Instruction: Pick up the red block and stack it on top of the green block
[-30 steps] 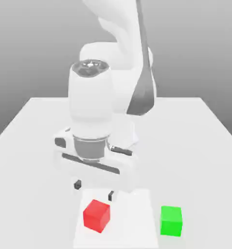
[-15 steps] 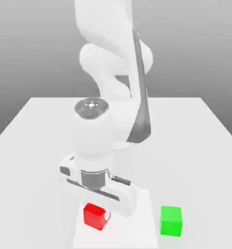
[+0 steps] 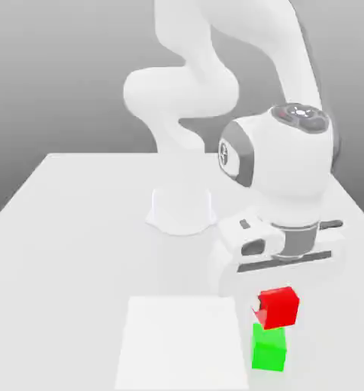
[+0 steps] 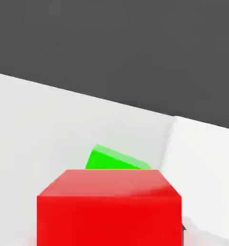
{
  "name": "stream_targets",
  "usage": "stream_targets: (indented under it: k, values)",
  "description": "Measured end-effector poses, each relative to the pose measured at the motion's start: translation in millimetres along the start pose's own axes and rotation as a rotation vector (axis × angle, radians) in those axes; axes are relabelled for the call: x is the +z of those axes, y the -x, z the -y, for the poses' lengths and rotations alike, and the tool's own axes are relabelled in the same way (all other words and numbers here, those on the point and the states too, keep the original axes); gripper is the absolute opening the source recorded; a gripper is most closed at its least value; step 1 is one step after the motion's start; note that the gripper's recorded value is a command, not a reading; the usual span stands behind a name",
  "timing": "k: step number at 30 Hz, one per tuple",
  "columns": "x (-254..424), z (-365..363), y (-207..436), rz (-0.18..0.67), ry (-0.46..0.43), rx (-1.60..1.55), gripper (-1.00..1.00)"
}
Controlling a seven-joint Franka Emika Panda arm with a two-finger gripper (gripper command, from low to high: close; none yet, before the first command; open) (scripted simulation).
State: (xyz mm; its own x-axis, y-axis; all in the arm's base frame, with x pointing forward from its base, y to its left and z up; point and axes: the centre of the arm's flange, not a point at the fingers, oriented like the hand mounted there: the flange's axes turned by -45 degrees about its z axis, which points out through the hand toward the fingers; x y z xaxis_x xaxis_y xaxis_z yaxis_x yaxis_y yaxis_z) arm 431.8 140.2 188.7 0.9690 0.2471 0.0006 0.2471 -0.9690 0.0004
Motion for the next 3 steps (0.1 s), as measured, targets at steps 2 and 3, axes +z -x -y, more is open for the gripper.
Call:
stream_targets:
  k: [2, 3]
  values:
    - [0.0, 0.0, 0.0, 0.000, 0.000, 0.000, 1.00]
    - [0.0, 0.0, 0.0, 0.000, 0.000, 0.000, 1.00]
